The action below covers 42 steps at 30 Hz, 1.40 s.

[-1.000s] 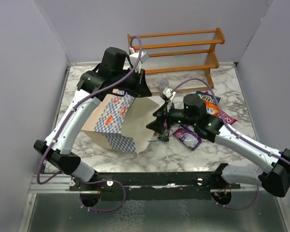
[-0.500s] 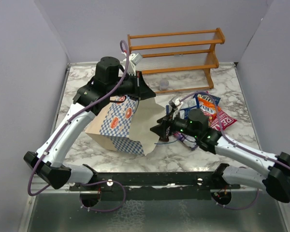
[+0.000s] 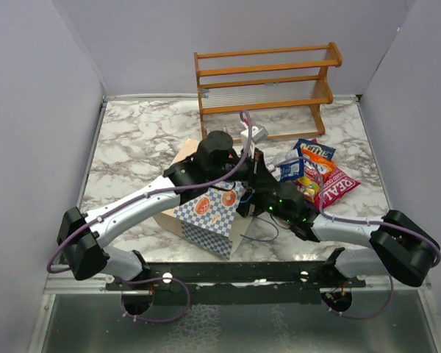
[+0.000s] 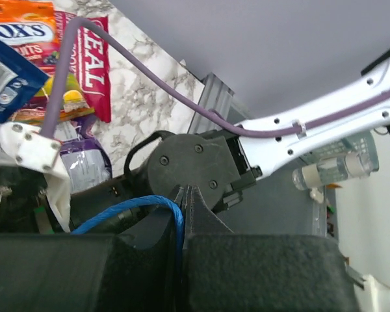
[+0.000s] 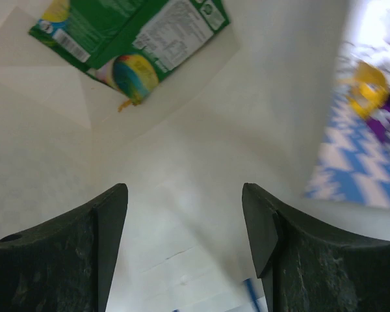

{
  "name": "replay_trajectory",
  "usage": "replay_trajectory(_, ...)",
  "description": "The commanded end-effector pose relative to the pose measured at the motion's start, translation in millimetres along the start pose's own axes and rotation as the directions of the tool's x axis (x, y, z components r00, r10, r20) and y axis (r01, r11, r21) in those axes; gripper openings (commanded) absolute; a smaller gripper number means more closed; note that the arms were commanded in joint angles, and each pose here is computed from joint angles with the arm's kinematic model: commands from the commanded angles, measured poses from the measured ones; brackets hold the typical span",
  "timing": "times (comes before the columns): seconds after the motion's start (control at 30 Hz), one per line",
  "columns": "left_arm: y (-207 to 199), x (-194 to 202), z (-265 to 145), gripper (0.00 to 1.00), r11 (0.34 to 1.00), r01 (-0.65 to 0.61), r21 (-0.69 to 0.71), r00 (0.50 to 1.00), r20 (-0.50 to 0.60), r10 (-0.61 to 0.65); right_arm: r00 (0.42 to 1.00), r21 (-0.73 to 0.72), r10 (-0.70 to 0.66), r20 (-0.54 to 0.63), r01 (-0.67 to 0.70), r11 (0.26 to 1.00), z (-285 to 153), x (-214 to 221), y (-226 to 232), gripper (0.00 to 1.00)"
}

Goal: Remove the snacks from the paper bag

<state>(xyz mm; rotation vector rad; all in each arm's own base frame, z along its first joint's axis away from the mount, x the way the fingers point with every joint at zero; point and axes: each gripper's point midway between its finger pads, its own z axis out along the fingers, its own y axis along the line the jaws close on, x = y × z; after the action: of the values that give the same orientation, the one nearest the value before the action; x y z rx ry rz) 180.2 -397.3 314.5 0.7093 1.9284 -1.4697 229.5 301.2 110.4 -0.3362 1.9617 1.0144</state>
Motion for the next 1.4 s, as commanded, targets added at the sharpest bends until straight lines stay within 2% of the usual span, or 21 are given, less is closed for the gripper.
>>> replay_trajectory(0.0,-29,-27,-20,0.0,0.987,-0.163,0.015,0.972,0.176,0.158,0.987,0.077,0.085,0.134,-0.096,0.992,-13,-13,-16,0.72)
replay_trajectory(0.1,-8,-4,-32,0.0,0.995,-0.094,-0.028,0.971,0.219,0.098,0.977,0.059,0.145,0.153,-0.156,0.986,-18,-4,-19,0.73)
replay_trajectory(0.23,19,30,-30,0.0,0.996,-0.026,-0.082,0.985,0.168,0.039,0.974,0.042,0.171,0.146,-0.179,0.983,-17,6,-21,0.73)
replay_trajectory(0.3,17,19,-42,0.0,0.989,-0.066,-0.136,0.98,0.179,0.09,0.977,0.037,0.168,0.132,-0.175,0.984,-15,7,-19,0.74)
replay_trajectory(0.47,-10,-31,-96,0.0,0.948,-0.18,-0.261,0.923,0.288,0.254,0.974,-0.02,0.187,0.126,-0.186,0.982,-8,3,-7,0.75)
replay_trajectory(0.57,0,-36,-107,0.0,0.935,-0.156,-0.318,0.901,0.341,0.267,0.97,-0.046,0.214,0.116,-0.21,0.977,-5,7,-4,0.75)
replay_trajectory(0.67,4,-16,-74,0.0,0.981,-0.089,-0.174,0.918,0.367,0.149,0.962,-0.018,0.247,0.121,-0.246,0.969,-10,14,-12,0.75)
replay_trajectory(0.77,-4,23,-20,0.0,1.0,-0.014,0.007,0.961,0.277,0.011,0.958,0.024,0.257,0.13,-0.262,0.965,-22,20,-22,0.75)
replay_trajectory(0.83,-17,55,11,0.0,0.999,-0.038,0.034,0.986,0.162,0.032,0.961,0.057,0.244,0.131,-0.253,0.966,-31,23,-28,0.75)
replay_trajectory(0.9,-22,68,22,0.0,0.997,-0.078,0.002,0.995,0.068,0.077,0.967,0.063,0.22,0.127,-0.229,0.971,-36,23,-28,0.75)
replay_trajectory(0.97,-16,63,11,0.0,0.991,-0.114,-0.065,0.991,0.063,0.118,0.969,0.049,0.206,0.138,-0.214,0.976,-39,18,-25,0.75)
replay_trajectory(1.13,-3,7,-69,0.0,0.945,-0.166,-0.282,0.947,0.22,0.232,0.971,-0.021,0.193,0.139,-0.192,0.981,-36,7,-8,0.75)
replay_trajectory(1.27,-7,-18,-120,0.0,0.922,-0.157,-0.353,0.896,0.341,0.283,0.97,-0.094,0.206,0.132,-0.195,0.976,-33,1,9,0.73)
replay_trajectory(1.37,-6,-15,-126,0.0,0.926,-0.143,-0.35,0.894,0.355,0.272,0.972,-0.136,0.197,0.125,-0.18,0.974,-31,-2,24,0.71)
